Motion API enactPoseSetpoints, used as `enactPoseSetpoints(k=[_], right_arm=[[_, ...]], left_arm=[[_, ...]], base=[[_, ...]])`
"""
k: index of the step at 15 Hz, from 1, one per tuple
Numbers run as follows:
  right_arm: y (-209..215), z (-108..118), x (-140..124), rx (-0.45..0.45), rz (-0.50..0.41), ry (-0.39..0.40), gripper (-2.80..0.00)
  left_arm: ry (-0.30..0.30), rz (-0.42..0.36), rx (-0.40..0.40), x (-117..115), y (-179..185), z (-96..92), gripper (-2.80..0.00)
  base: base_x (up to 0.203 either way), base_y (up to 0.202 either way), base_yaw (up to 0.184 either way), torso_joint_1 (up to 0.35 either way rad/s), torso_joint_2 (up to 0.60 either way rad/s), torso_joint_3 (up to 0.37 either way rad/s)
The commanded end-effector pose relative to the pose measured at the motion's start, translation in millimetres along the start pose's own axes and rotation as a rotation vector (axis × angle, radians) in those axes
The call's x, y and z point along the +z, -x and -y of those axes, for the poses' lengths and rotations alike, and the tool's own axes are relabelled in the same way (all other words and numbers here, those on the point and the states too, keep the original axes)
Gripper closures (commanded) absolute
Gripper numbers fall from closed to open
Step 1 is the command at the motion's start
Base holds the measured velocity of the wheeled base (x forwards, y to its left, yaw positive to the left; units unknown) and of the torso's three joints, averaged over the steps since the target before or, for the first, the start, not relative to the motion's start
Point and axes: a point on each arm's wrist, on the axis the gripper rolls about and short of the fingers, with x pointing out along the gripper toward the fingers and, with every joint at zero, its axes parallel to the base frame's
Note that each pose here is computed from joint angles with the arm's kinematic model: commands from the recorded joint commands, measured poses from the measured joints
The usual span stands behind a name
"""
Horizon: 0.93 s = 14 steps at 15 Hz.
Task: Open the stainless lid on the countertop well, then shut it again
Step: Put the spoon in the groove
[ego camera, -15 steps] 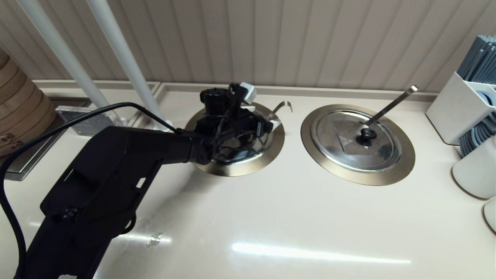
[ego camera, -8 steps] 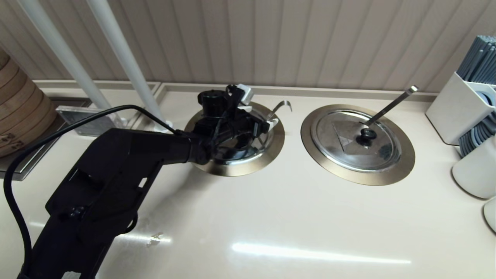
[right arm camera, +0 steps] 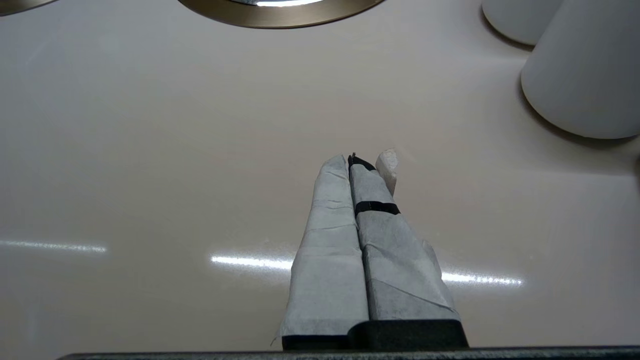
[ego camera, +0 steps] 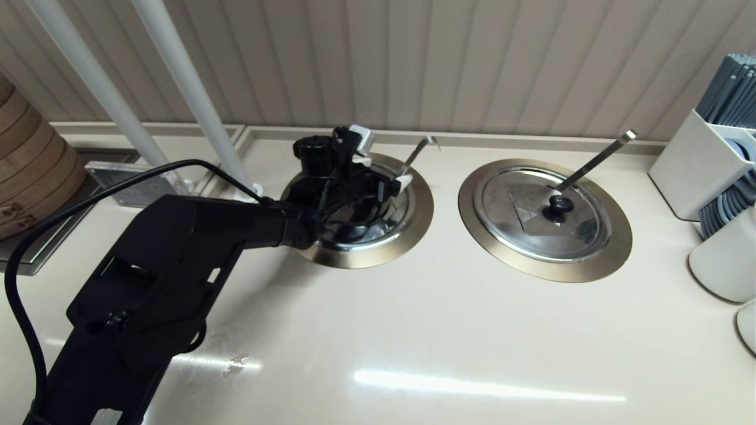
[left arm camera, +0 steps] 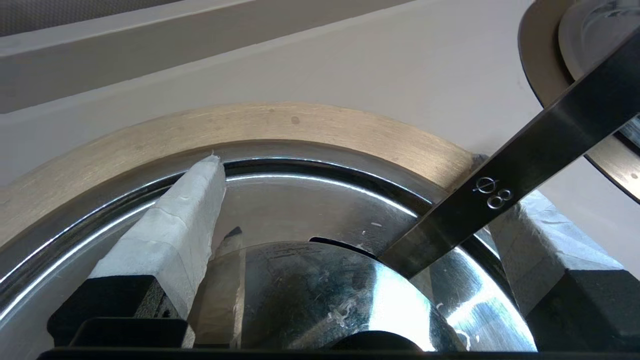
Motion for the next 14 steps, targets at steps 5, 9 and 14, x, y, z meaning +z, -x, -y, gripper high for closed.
enactPoseSetpoints(k=[5,9,14], right_arm=[[0,0,0,0.0,-0.002,0.0,0.0],[0,0,0,0.0,-0.002,0.0,0.0],[0,0,0,0.0,-0.002,0.0,0.0]], left_arm=[[0.009,0.027,0.022,5,2,-7.3,-2.8],[0.021,0.052,0.036,12,5,-12.5,-2.8],[0.088,0.021,0.012,14,10,0.1,-2.8]], base=[[0.0,0.0,0.0,0.0,0.0,0.0],[0.0,0.0,0.0,0.0,0.0,0.0],[0.0,0.0,0.0,0.0,0.0,0.0]])
